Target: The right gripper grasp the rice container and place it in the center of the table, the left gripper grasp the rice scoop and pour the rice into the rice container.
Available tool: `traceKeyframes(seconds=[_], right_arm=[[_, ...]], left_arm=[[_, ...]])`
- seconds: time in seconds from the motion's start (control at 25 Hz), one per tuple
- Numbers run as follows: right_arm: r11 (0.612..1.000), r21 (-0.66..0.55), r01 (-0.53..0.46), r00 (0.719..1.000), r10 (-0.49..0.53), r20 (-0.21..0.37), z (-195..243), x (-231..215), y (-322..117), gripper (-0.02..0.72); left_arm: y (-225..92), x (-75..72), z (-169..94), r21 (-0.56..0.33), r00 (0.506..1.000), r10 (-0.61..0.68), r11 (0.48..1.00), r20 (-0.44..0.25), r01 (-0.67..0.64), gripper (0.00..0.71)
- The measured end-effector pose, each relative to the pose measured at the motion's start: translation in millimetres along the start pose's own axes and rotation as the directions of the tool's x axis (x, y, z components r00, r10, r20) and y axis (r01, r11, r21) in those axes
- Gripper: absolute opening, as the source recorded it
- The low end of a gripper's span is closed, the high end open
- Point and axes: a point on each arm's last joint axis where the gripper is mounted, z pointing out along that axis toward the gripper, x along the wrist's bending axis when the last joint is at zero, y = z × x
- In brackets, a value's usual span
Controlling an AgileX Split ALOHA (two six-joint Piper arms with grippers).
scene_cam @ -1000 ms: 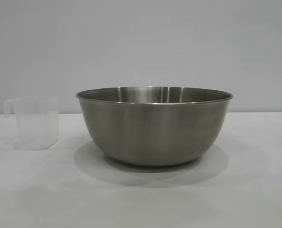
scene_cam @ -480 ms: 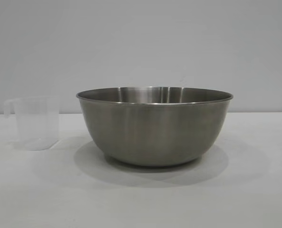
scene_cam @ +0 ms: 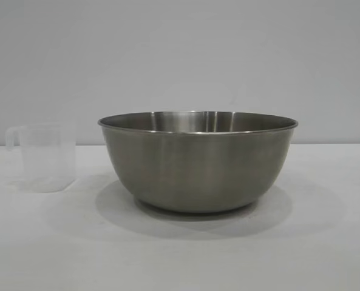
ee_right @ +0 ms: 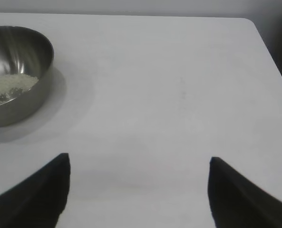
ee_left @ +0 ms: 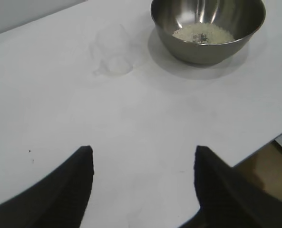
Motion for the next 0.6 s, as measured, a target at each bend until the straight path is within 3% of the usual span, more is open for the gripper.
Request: traceKeyframes(seconds=[0.6], right_arm=[[1.000, 0.000, 0.000, 1.000, 0.000, 0.000, 0.0, 0.0, 0.0, 0.537]], left_arm=[[1.2, 0.7, 0.5, -0.016, 1.000, 0.003, 1.000, -0.008, -0.003, 0.456]])
